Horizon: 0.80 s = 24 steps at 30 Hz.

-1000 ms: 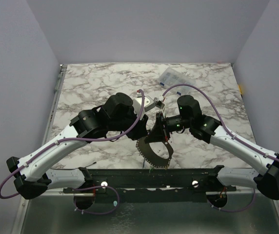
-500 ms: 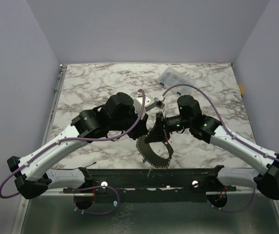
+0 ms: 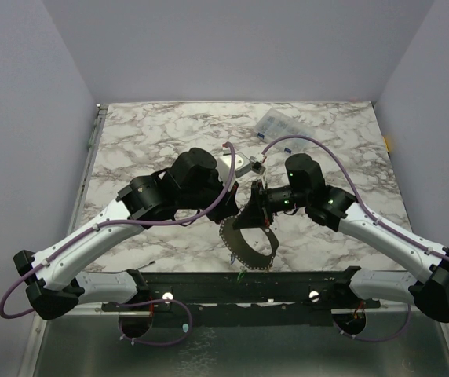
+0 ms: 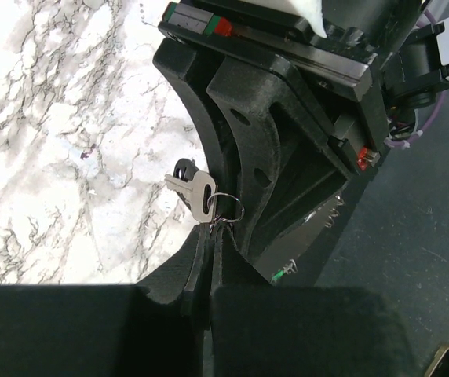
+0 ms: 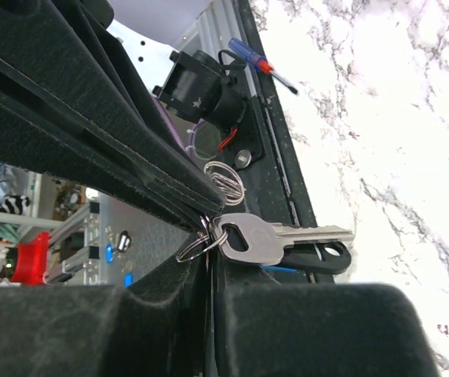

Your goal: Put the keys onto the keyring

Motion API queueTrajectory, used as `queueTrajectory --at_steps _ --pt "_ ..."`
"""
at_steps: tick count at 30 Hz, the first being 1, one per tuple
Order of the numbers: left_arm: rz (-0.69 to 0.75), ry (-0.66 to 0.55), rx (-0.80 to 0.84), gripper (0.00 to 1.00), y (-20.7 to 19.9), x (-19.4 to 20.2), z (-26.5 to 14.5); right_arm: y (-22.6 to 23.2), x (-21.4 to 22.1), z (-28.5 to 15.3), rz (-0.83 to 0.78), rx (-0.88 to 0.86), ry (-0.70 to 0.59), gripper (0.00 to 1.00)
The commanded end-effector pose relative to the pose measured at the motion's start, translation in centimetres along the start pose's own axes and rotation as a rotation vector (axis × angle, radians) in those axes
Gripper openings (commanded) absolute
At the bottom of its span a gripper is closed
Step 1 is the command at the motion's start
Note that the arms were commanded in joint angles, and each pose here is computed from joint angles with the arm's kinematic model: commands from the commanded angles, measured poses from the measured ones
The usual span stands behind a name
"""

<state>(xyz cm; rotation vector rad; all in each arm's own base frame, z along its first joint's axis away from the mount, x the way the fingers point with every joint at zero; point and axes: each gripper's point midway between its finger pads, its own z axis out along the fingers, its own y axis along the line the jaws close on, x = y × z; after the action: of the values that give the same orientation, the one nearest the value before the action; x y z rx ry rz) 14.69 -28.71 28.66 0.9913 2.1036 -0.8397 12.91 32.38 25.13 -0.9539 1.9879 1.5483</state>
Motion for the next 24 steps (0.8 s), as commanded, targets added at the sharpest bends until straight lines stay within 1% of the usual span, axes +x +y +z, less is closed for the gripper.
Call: queueTrajectory --at_steps 1,3,4,7,12,16,22,24 --pt "0.014 -0.073 0.015 0.0 -0.7 -1.8 -1.0 0.6 -1.8 -0.3 -0.035 0.026 -0.073 0.17" --pt "0.016 -0.088 0.015 0.0 -0.8 -1.9 -1.3 0.7 -2.2 -0.4 -0.042 0.027 -0.084 0.28" --pt "0.017 -0.098 0.012 0.0 -0.7 -2.1 -1.4 0.9 -2.4 -0.4 -0.048 0.023 -0.09 0.31" --pt "0.021 -0.121 0.014 0.0 -0.8 -2.3 -1.7 1.1 -3.0 -0.5 -0.06 0.021 -0.104 0.35" --pt "0.027 -0.145 0.0 0.0 -0.5 -2.5 -1.9 1.2 -3.0 -0.5 -0.059 0.016 -0.101 0.37" --pt "0.041 -0.156 -0.021 0.0 -0.2 -2.6 -2.2 1.1 -2.8 -0.8 -0.058 0.038 -0.106 0.42" --pt "0.07 -0.177 -0.045 0.0 0.3 -2.9 -2.7 0.7 -3.4 -2.5 -0.113 0.153 -0.128 0.54" --pt "0.076 -0.183 -0.047 0.0 0.3 -2.9 -2.8 0.6 -3.7 -3.2 -0.141 0.192 -0.143 0.56"
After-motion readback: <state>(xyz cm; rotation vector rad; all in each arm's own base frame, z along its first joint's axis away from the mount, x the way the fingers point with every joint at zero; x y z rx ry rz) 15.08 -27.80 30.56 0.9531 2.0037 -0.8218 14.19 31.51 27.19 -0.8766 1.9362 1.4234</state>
